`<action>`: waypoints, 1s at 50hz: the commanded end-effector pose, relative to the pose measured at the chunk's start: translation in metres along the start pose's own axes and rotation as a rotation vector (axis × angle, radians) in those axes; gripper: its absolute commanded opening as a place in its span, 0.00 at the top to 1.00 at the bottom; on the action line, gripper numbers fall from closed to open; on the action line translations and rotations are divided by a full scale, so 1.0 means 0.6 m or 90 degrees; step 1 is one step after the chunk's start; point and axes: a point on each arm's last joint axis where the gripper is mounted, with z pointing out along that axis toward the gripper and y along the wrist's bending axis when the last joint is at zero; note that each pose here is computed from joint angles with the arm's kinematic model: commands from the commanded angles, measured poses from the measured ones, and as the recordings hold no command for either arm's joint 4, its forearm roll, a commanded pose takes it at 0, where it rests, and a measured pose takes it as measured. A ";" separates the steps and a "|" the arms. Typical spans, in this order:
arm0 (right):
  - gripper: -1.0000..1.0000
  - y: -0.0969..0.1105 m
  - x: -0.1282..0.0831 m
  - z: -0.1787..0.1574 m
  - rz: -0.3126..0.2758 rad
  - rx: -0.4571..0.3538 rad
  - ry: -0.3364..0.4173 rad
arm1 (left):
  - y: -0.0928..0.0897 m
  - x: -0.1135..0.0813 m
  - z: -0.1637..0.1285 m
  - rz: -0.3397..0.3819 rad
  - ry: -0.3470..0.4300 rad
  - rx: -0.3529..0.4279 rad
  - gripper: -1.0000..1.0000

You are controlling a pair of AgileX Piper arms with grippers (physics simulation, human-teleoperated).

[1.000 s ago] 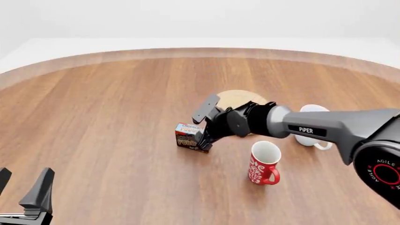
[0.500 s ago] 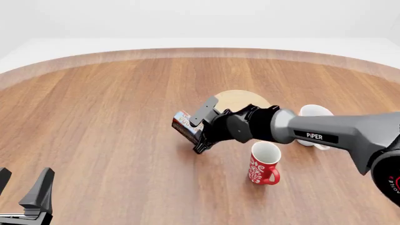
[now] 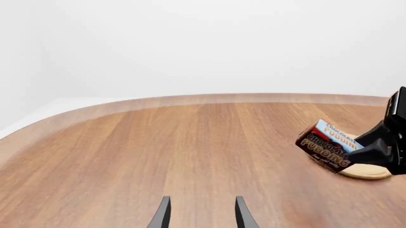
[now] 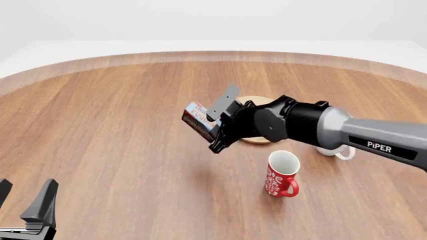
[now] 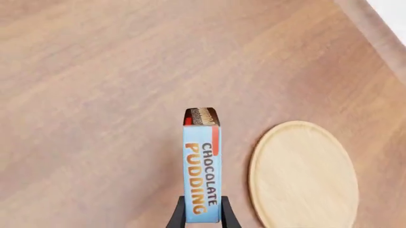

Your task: Put the chocolate pudding to the left of the plate.

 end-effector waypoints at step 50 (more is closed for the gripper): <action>1.00 -0.130 -0.128 0.165 -0.011 0.024 0.044 | 0.000 0.000 0.000 0.000 0.000 0.000 0.00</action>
